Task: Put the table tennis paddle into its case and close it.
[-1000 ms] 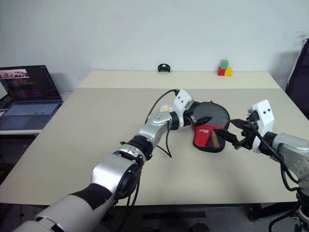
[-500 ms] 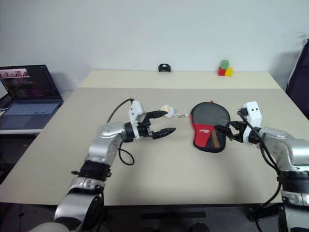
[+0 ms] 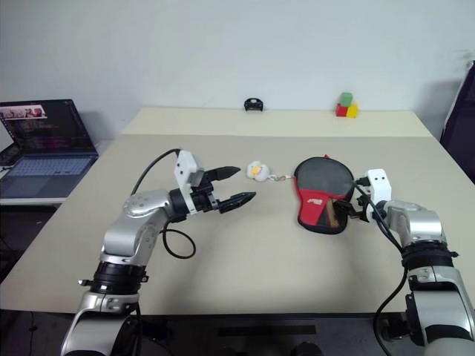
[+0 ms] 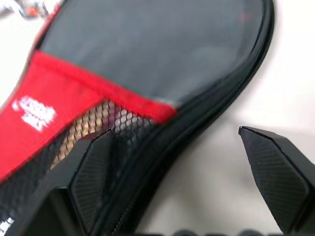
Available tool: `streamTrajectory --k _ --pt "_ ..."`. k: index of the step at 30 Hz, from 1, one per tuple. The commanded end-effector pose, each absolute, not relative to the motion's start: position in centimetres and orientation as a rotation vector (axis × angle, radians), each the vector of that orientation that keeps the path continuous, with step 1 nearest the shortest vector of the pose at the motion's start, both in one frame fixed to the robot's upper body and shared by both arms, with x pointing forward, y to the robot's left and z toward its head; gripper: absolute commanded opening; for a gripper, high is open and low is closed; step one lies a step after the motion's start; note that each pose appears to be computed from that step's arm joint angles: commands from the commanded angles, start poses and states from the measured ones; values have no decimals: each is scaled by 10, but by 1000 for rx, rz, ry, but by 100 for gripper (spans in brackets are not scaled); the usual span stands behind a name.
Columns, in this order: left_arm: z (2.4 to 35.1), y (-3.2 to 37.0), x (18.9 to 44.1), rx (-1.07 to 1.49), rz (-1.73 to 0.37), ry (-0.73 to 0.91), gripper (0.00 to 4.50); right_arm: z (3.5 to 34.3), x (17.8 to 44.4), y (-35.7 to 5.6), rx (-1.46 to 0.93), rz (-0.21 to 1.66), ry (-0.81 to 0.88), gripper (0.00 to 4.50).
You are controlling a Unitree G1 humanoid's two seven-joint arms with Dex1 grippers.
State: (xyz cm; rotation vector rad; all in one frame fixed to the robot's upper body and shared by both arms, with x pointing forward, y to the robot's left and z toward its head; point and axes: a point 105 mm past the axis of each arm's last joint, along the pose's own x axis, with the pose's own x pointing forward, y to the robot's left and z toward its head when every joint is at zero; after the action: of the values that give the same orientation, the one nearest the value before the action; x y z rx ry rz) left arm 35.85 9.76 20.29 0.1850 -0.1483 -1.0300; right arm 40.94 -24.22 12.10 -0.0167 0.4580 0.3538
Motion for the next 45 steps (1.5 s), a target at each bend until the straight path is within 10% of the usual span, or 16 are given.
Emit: streamTrajectory --k 1,12,27,45 --pt "219 98 354 201 -1028 -207 450 129 413 -236 -34 392 438 448" --pt "218 99 356 201 -1014 -206 450 109 413 -216 38 467 532 431" --pt "210 111 352 222 -999 -169 450 108 416 -194 126 521 535 2" --pt "154 156 290 276 -1197 177 450 127 339 -79 205 930 546 2"
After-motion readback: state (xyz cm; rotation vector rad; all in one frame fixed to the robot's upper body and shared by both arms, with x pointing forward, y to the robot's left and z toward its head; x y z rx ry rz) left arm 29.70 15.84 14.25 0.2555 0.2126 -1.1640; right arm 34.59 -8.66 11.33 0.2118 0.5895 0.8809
